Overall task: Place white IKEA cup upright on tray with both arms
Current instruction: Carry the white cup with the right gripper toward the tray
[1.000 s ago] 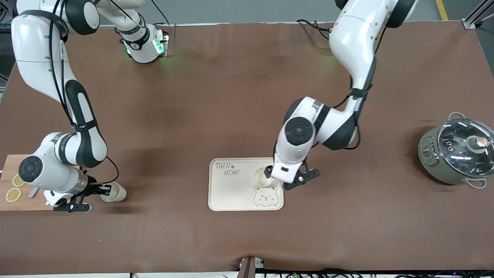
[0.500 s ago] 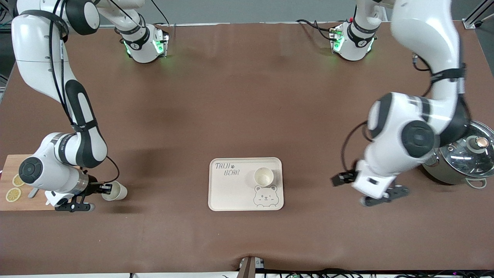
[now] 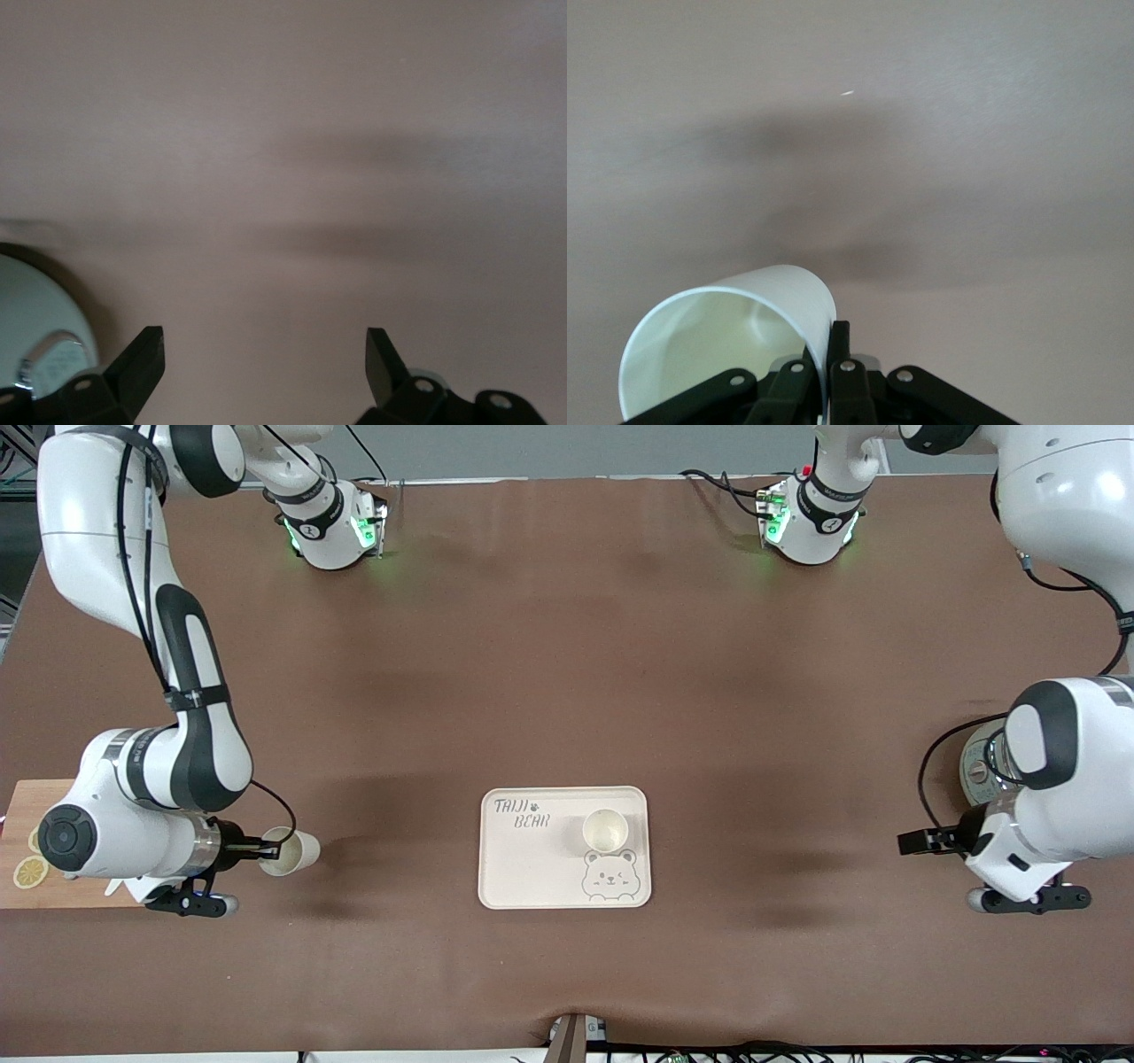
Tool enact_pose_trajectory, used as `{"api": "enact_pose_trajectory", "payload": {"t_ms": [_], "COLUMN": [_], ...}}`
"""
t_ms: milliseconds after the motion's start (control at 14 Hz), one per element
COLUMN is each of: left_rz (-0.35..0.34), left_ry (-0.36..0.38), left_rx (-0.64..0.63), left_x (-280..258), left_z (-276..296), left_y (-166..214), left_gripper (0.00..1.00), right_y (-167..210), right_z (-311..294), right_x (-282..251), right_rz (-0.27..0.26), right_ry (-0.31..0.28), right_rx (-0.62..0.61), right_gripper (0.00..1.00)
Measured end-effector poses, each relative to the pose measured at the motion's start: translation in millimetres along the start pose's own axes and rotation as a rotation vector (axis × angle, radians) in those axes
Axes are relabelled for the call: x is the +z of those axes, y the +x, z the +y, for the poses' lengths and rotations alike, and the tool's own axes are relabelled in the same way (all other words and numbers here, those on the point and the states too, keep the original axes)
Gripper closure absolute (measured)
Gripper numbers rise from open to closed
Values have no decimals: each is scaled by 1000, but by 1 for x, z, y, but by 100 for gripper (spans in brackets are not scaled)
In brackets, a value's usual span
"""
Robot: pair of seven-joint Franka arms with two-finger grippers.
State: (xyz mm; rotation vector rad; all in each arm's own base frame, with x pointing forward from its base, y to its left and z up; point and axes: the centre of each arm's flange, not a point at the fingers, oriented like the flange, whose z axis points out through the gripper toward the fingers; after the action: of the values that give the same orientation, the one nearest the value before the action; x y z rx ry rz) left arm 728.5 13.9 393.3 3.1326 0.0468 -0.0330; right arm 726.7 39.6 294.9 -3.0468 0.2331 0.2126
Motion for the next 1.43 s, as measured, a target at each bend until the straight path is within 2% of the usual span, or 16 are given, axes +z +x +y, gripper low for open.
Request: {"api": "enact_pose_trajectory", "payload": {"t_ms": [214, 429, 571, 714, 857, 1214, 1429], "left_rz": [61, 110, 84, 7, -9, -5, 5], "left_ry": [-5, -17, -37, -50, -53, -31, -29], "left_rx": [-4, 10, 50, 96, 127, 149, 149], "left_x": [-44, -133, -184, -220, -249, -259, -267], "left_z": [-22, -15, 5, 32, 48, 69, 68], "left_y": [-3, -33, -67, -105, -133, -148, -160], "left_gripper": [0, 0, 0, 0, 0, 0, 0], "right_y": [-15, -42, -59, -68, -74, -85, -87], "right_z": [-73, -157, -199, -225, -244, -285, -296], "right_x": [-13, -21, -23, -23, -21, -7, 18], "right_rz": [4, 32, 48, 80, 106, 175, 191], "right_ry": [-2, 0, 6, 26, 47, 110, 120], "right_rx": [125, 229, 281, 323, 351, 381, 370], "right_gripper": [96, 96, 96, 96, 96, 96, 96]}}
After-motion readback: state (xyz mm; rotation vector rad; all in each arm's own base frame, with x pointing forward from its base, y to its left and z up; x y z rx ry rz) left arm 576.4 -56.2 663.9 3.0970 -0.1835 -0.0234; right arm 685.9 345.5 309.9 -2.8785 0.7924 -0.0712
